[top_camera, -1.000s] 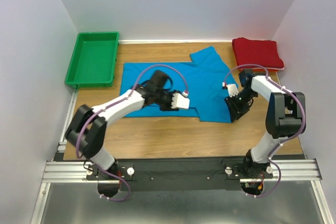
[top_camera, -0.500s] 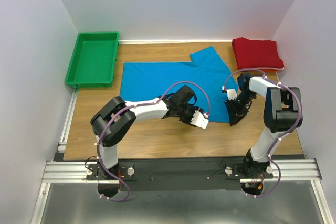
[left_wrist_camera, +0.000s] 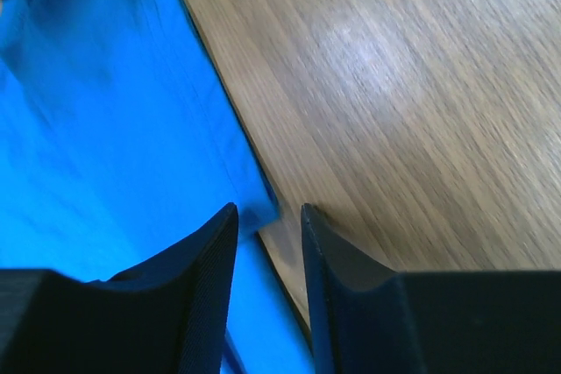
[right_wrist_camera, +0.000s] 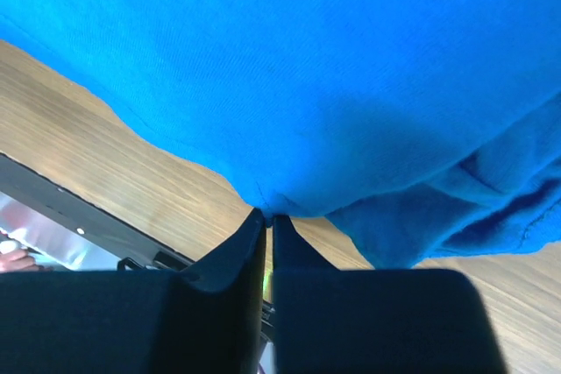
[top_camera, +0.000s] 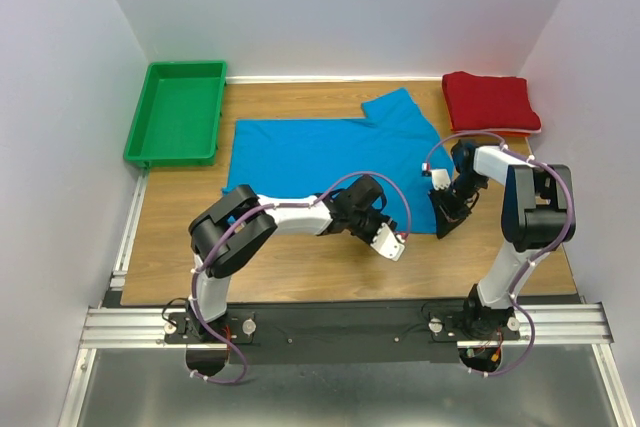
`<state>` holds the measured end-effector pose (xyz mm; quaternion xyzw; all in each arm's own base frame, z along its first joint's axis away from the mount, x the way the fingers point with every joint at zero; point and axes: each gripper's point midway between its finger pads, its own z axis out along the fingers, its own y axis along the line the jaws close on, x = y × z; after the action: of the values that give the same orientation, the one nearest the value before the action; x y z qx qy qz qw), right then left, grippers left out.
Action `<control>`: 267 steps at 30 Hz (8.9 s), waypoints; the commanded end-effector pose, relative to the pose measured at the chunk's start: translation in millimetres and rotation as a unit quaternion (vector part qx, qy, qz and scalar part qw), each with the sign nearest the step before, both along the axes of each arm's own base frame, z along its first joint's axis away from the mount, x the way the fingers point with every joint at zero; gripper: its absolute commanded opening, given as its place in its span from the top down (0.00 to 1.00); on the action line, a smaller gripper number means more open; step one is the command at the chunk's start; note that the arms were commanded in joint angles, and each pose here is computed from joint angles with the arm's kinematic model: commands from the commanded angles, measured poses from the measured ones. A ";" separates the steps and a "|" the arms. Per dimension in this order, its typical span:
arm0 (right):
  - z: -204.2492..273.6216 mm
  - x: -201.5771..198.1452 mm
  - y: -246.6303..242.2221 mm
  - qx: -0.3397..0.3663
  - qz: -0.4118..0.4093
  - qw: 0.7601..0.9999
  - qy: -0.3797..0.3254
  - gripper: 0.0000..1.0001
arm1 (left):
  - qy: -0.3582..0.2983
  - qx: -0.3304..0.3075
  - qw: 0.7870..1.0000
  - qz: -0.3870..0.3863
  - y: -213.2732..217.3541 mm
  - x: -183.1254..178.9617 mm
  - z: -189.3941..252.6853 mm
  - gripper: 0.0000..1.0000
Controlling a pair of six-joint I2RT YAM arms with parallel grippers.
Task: Fold and stack the t-shirts
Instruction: Fold the tshirt
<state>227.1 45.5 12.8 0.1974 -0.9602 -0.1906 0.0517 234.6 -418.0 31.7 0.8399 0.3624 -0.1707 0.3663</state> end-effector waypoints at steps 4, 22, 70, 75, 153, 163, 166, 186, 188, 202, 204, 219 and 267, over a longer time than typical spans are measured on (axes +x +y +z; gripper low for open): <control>3.1 14.2 9.1 0.028 0.000 0.999 -0.030 0.99 | -0.016 0.026 1.000 -0.005 -1.0 1.6 -20.6 0.74; 50.7 68.5 13.8 0.043 0.004 0.993 -0.110 1.00 | 0.025 -0.067 0.996 0.049 -18.8 48.3 61.3 1.00; 81.7 174.5 7.8 0.013 -0.061 0.976 -0.211 0.51 | 0.090 -0.126 0.914 0.374 79.2 204.2 96.8 0.66; 70.7 143.1 6.5 0.003 -0.032 0.981 -0.192 0.61 | 0.134 -0.058 0.903 0.405 141.6 162.8 76.2 0.66; -29.9 282.9 -4.5 -0.069 -0.097 0.969 -0.215 0.54 | 0.168 0.061 0.788 0.589 408.4 311.7 9.2 0.43; -39.7 290.4 -10.0 -0.085 -0.088 0.968 -0.220 0.54 | 0.176 0.085 0.785 0.588 409.3 308.9 -13.3 0.45; -39.4 292.1 -8.5 -0.084 -0.084 0.968 -0.222 0.54 | 0.177 0.090 0.788 0.582 405.6 307.6 -18.0 0.46; -16.5 304.8 10.5 -0.052 -0.057 0.964 -0.254 1.00 | 0.174 0.086 0.803 0.563 394.9 300.8 -11.9 0.98; -5.2 309.9 9.0 -0.051 -0.059 0.961 -0.267 1.00 | 0.167 0.074 0.807 0.562 392.7 303.7 -1.5 1.00; 52.3 318.7 9.7 -0.046 -0.061 0.944 -0.320 0.99 | 0.104 0.040 0.816 0.567 395.3 306.5 50.5 1.00; 57.1 316.3 9.8 -0.043 -0.061 0.944 -0.322 0.99 | 0.100 0.038 0.817 0.567 396.2 305.4 54.4 1.00; 102.6 288.0 12.3 -0.030 -0.059 0.938 -0.340 1.00 | 0.069 0.043 0.825 0.559 406.0 288.8 72.0 1.00; 22.7 124.3 1.2 -0.048 -0.039 0.975 -0.215 0.99 | 0.052 0.134 0.850 0.507 433.8 165.4 7.9 1.00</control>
<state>349.5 52.3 54.0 0.1843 -0.9627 -0.1163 -0.1602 398.3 11.3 46.9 0.5602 0.7794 0.0248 0.2796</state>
